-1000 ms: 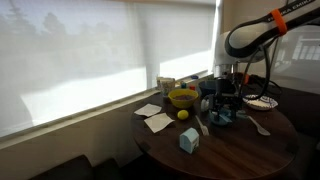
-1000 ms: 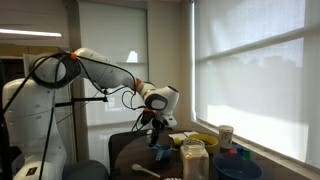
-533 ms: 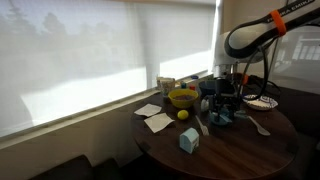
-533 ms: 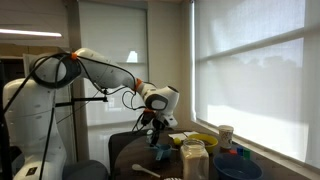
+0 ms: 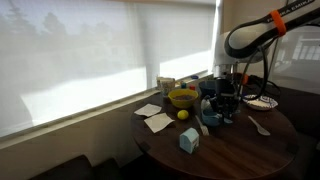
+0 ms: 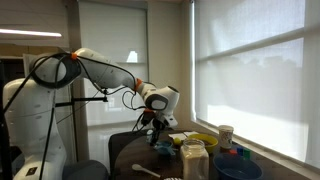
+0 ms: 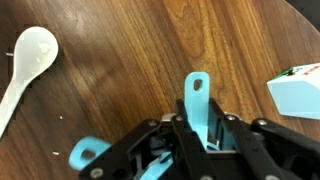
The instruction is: Remove the two small blue measuring spoons from the big blue measuring spoon
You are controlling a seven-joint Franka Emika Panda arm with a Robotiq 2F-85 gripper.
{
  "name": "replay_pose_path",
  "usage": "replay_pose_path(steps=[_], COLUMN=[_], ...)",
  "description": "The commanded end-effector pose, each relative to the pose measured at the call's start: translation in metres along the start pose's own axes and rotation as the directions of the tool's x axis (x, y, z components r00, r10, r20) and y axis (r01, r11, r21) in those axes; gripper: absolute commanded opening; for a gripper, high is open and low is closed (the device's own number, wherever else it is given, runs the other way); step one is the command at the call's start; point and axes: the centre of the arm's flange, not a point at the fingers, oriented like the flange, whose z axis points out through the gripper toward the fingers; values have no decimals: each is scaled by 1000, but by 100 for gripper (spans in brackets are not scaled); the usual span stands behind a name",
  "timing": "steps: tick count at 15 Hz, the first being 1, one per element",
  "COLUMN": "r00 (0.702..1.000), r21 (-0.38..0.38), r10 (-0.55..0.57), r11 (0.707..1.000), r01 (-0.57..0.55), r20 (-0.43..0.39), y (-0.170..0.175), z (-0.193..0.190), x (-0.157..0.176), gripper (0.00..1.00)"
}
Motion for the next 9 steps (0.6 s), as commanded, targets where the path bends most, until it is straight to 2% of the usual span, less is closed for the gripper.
replay_pose_path(steps=[1,9], r00=[1000,999], r21=[-8,-17], r10=[8,3], r11=[1000,1000], r01=[-8,-4], r20=[-16,-50], y=[-1,-2], z=[0,-18], x=[3,-7], gripper=[13,6])
